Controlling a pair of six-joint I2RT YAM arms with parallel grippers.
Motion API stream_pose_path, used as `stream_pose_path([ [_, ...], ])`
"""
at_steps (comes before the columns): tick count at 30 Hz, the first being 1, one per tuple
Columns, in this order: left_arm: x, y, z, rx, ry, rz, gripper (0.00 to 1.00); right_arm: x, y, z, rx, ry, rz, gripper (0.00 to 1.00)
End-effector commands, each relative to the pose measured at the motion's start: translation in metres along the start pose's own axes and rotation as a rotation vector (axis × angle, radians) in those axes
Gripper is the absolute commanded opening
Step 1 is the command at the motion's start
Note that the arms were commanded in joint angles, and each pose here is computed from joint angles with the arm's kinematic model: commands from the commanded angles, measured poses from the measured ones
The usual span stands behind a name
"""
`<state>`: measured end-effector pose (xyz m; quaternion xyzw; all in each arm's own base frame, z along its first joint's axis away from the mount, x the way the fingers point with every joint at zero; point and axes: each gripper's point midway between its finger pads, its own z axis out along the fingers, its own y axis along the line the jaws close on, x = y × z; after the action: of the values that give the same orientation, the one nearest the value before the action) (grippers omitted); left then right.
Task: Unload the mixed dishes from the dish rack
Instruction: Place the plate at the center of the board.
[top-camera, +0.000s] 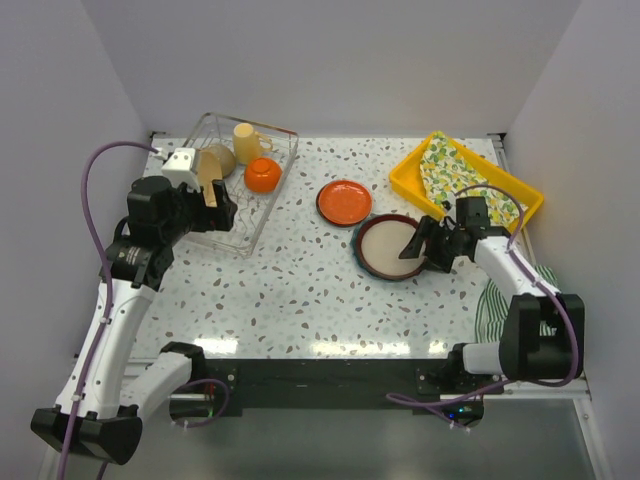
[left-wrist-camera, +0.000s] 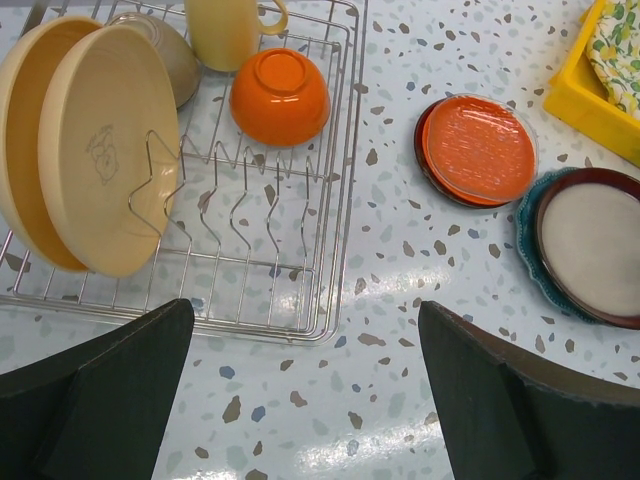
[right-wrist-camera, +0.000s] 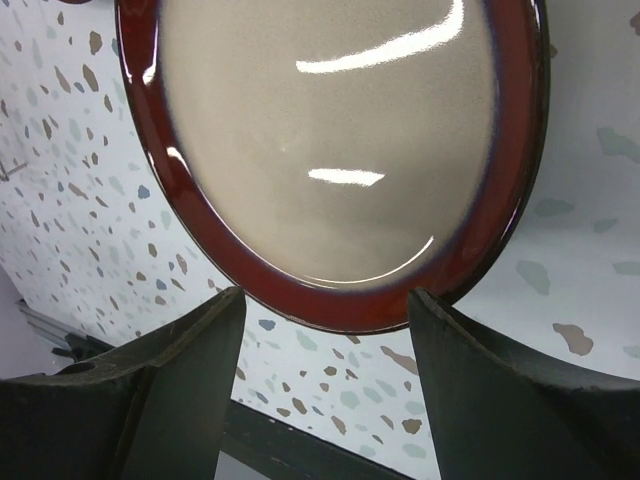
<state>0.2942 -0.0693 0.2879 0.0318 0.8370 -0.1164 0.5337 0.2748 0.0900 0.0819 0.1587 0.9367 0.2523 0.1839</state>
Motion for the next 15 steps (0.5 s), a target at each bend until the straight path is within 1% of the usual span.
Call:
stream_pose_path([
  [1, -0.006, -0.003, -0.001, 0.013, -0.028, 0.020, 1.00, -0.009, 0.005, 0.001, 0.003, -0.019, -0.044, 0.70],
  [4, -0.005, -0.003, -0.001, 0.014, -0.026, 0.020, 1.00, -0.005, 0.006, 0.004, -0.006, -0.003, -0.049, 0.71],
  [11, -0.007, -0.005, 0.001, 0.022, -0.028, 0.017, 1.00, -0.007, 0.016, 0.005, -0.051, -0.016, -0.055, 0.73],
  [12, -0.007, -0.005, 0.001, 0.023, -0.027, 0.017, 1.00, -0.013, 0.019, 0.000, -0.049, -0.036, -0.066, 0.73],
  [15, -0.008, -0.005, 0.001, 0.024, -0.030, 0.017, 1.00, -0.030, 0.016, -0.022, 0.029, -0.133, -0.106, 0.74],
])
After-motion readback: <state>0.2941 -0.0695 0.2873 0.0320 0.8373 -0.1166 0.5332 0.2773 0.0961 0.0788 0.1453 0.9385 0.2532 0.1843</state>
